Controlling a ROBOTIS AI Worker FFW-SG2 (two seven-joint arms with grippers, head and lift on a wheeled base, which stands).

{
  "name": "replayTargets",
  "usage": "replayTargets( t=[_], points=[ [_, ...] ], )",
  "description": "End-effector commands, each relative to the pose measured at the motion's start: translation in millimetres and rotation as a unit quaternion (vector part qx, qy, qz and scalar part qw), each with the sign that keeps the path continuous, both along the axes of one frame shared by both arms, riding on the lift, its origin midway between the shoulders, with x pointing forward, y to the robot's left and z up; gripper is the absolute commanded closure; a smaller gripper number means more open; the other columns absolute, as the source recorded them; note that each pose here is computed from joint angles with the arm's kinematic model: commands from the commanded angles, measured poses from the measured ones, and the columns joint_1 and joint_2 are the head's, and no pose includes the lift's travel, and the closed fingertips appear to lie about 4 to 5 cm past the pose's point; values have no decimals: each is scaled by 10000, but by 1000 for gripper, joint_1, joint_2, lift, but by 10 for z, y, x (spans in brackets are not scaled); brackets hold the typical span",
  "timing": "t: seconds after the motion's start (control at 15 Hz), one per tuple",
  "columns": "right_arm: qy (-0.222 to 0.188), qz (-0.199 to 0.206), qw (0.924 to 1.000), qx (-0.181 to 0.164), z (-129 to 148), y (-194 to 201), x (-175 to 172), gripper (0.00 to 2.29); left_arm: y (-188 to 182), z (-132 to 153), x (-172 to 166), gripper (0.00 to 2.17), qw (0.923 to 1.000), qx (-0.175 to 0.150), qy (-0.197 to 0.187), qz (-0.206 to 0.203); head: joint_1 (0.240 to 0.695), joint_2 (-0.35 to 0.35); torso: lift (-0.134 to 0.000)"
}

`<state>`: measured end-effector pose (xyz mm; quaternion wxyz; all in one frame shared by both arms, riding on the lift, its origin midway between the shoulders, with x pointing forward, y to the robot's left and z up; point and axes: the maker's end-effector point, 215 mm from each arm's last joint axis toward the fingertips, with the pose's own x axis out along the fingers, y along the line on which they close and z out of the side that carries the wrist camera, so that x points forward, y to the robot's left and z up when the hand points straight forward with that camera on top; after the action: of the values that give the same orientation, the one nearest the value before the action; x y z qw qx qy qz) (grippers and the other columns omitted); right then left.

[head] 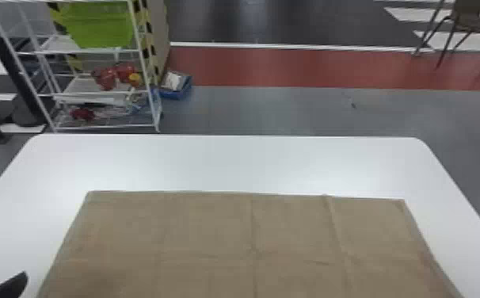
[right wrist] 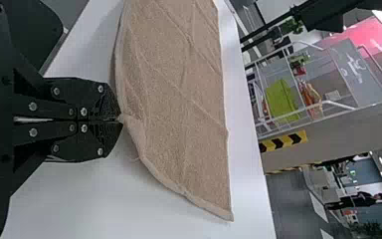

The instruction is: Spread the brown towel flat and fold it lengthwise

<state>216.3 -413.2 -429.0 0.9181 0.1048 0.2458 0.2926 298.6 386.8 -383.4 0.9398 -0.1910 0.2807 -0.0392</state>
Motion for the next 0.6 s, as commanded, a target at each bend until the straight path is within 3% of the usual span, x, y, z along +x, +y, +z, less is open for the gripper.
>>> replayTargets(
  t=[0.0,0.07,0.13,0.27,0.53],
  points=[
    [22,-56,10000,-5,-34,-79,-24,1325,-19,9,7,137,10000,-9,-17,-11,695,-56,-123],
    [49,-59,10000,-27,-57,-101,-31,768,-12,11,5,137,10000,-4,-17,-5,695,-73,-123],
    [78,-50,9999,-39,-85,-111,-36,53,-15,12,5,137,10000,-8,-20,-11,695,-81,-123],
    [73,-54,9999,-50,-73,-145,-56,-1,0,7,-3,137,10000,-2,-4,7,695,-91,-123],
    [-200,-458,9987,-66,156,-495,-98,49,47,70,28,137,9999,50,-79,41,695,-114,-123]
  ],
)
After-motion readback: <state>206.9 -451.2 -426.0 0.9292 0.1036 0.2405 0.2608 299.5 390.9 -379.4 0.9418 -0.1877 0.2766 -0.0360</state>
